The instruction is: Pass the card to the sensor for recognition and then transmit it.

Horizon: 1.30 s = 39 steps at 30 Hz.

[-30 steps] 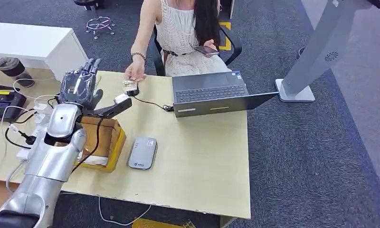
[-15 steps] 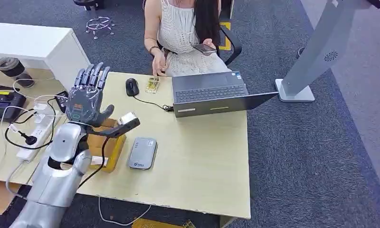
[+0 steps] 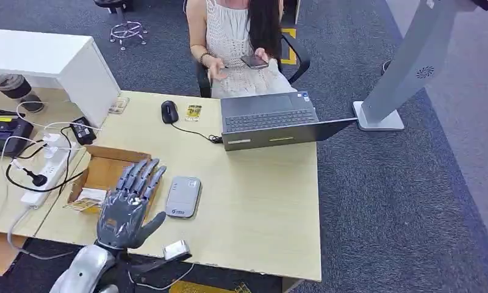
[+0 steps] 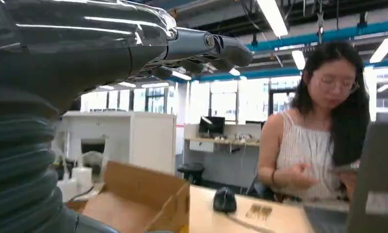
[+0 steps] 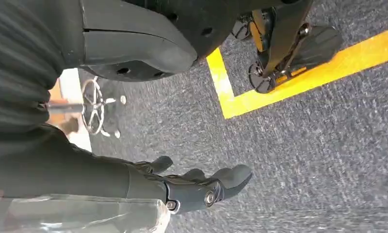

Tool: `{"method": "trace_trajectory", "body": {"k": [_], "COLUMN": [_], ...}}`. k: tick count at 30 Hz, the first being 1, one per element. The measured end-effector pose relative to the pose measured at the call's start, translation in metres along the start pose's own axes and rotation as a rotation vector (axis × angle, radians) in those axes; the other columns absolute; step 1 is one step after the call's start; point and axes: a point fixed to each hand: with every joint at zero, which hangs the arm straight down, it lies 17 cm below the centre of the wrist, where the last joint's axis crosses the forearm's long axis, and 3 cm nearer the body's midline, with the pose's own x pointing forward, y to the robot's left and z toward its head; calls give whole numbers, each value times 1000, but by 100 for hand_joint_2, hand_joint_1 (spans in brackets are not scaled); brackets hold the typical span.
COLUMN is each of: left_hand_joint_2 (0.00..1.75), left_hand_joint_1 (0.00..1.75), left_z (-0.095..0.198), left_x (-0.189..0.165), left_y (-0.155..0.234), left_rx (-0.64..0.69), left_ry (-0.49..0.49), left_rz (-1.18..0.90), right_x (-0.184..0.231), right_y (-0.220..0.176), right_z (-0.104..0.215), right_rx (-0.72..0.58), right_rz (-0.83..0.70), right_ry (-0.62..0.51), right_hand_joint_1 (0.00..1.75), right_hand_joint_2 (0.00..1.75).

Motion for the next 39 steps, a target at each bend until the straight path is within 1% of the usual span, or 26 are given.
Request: {"method": "trace_trajectory", "body": {"k": [4, 8, 11, 19, 23, 30, 33, 39], "left_hand_joint_2": [175, 175, 175, 175, 175, 175, 175, 175], "left_hand_joint_1": [0, 0, 0, 0, 0, 0, 0, 0], "left_z": [33, 49, 56, 63, 66, 71, 74, 77], "left_x": [-5, -15, -26, -40, -61, -114, -125, -137], "left_y": [-21, -33, -37, -41, -49, -61, -65, -65], "left_rx": [-88, -147, -166, -188, -219, -254, -262, -265], "left_ry": [39, 78, 105, 138, 187, 292, 321, 350], "left_rz": [24, 23, 11, -9, -17, -62, -71, -77], "right_x": [-2, -3, -3, -4, -3, -4, -4, -4], "right_y": [-1, -2, -2, -3, -3, 0, 0, 0], "right_z": [0, 0, 0, -1, 0, 0, 0, 0], "right_rx": [-5, -7, -8, -9, -6, 6, 6, 7], "right_rz": [-17, -22, -28, -25, -6, 13, 13, 25], "right_ry": [9, 17, 19, 19, 17, 16, 16, 14], "right_hand_joint_1": [0, 0, 0, 0, 0, 0, 0, 0], "right_hand_joint_2": [175, 175, 175, 175, 175, 175, 175, 175]}}
